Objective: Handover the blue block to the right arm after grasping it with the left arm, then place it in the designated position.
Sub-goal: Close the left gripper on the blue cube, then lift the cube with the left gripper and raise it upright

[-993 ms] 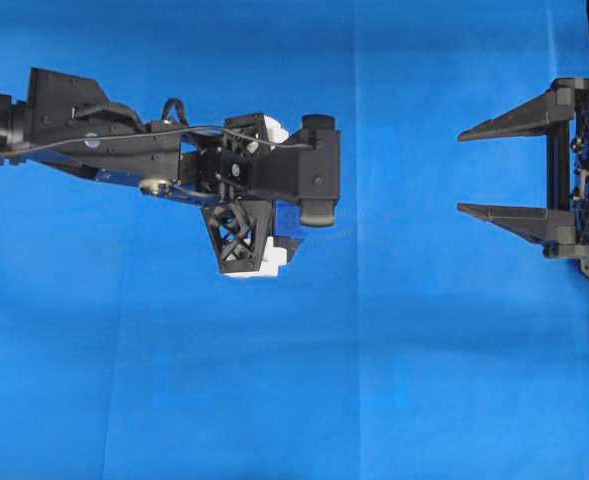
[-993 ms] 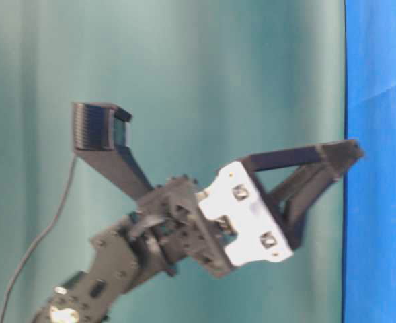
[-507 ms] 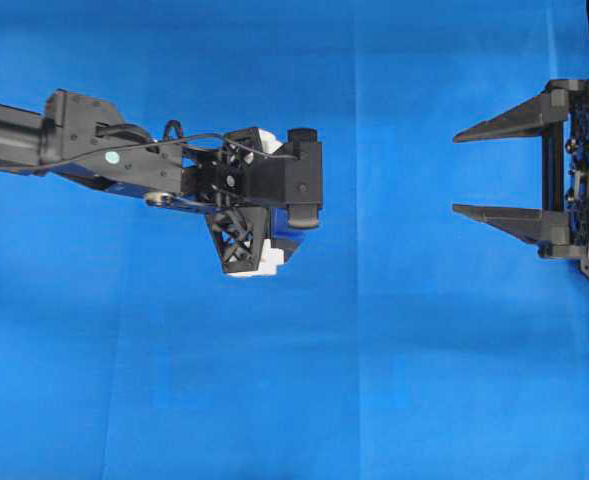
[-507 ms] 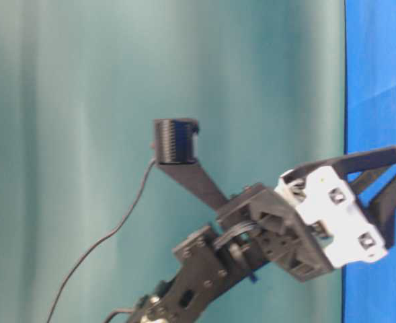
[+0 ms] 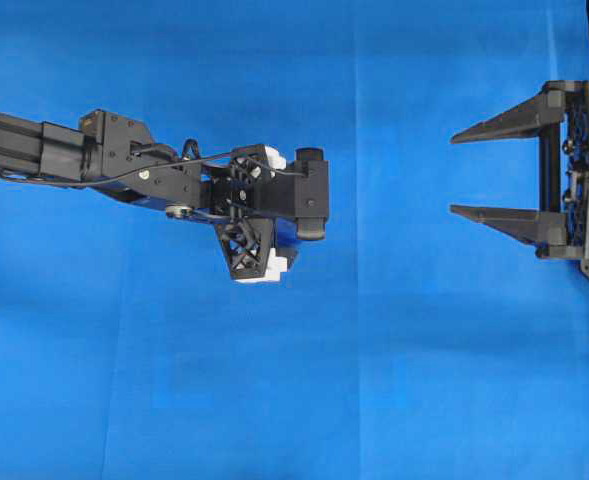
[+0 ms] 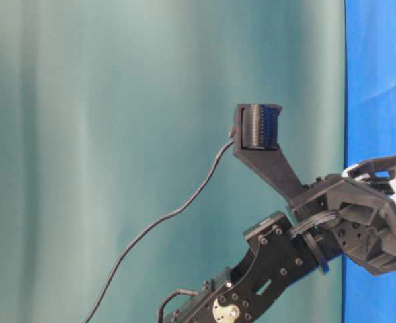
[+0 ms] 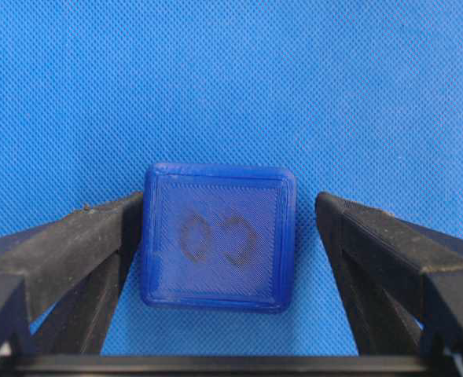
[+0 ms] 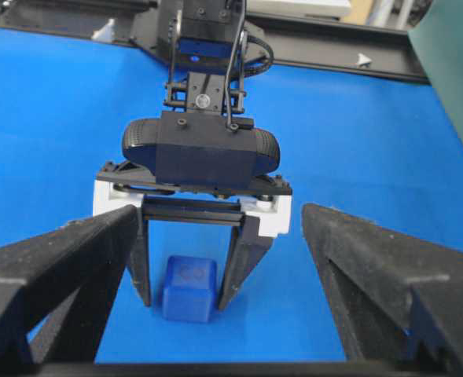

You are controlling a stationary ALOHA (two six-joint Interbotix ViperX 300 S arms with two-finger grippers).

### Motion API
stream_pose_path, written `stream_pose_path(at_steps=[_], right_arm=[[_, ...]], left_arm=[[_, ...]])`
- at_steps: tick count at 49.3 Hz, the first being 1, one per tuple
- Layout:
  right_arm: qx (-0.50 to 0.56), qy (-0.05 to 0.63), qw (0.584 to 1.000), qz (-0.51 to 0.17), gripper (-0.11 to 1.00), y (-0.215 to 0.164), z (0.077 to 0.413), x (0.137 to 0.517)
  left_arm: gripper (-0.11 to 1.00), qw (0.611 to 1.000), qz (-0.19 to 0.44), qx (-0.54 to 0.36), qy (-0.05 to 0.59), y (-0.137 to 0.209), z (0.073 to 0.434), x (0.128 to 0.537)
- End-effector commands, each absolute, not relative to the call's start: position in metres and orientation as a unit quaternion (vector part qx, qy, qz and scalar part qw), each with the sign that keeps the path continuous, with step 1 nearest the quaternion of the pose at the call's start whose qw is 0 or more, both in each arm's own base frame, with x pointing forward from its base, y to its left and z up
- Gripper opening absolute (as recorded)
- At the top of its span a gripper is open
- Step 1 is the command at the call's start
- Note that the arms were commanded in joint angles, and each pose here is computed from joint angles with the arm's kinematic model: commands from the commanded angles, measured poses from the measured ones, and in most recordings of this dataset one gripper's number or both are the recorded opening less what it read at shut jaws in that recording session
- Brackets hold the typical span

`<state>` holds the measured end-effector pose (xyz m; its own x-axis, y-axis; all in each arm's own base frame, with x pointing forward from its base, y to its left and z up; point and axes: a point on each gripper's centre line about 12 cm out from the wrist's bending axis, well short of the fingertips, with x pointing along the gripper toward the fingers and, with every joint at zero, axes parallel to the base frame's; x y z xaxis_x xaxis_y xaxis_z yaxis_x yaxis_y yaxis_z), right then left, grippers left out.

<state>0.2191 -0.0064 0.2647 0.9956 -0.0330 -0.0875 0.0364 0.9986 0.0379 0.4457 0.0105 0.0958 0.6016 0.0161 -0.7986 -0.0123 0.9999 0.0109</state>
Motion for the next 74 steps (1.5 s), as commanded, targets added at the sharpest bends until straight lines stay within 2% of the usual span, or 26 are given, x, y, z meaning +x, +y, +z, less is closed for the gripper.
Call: stream_pose_path(at_steps=[1,11,15,20,53,74], right_arm=[[0.020,0.030,0.999,-0.017,0.97,-0.006,0.273,0.222],[0.020,0.030,0.999,-0.018,0.97,-0.007,0.273,0.222],[0.020,0.030,0.999,-0.017,0.97,-0.006,0.273,0.222],[0.020,0.030,0.999,-0.018,0.97,-0.007,0.273,0.222],[0.020,0.030,0.999,-0.018,0.97,-0.007,0.273,0.222],[0.020,0.031,0.999,-0.018,0.97,-0.007,0.273,0.222]], left_arm=[[0.92,0.903,0.008,0.004,0.430,0.011,0.107,0.450],[0.88,0.904,0.007,0.005,0.428,0.011,0.109,0.451],[0.74,0.903,0.007,0.006,0.429,0.011,0.108,0.451],[0.47,0.902,0.007,0.007,0.431,0.011,0.108,0.450],[0.48,0.902,0.008,0.006,0.432,0.012,0.130,0.448],[0.48,0.914,0.009,0.005,0.406,0.011,0.220,0.440]])
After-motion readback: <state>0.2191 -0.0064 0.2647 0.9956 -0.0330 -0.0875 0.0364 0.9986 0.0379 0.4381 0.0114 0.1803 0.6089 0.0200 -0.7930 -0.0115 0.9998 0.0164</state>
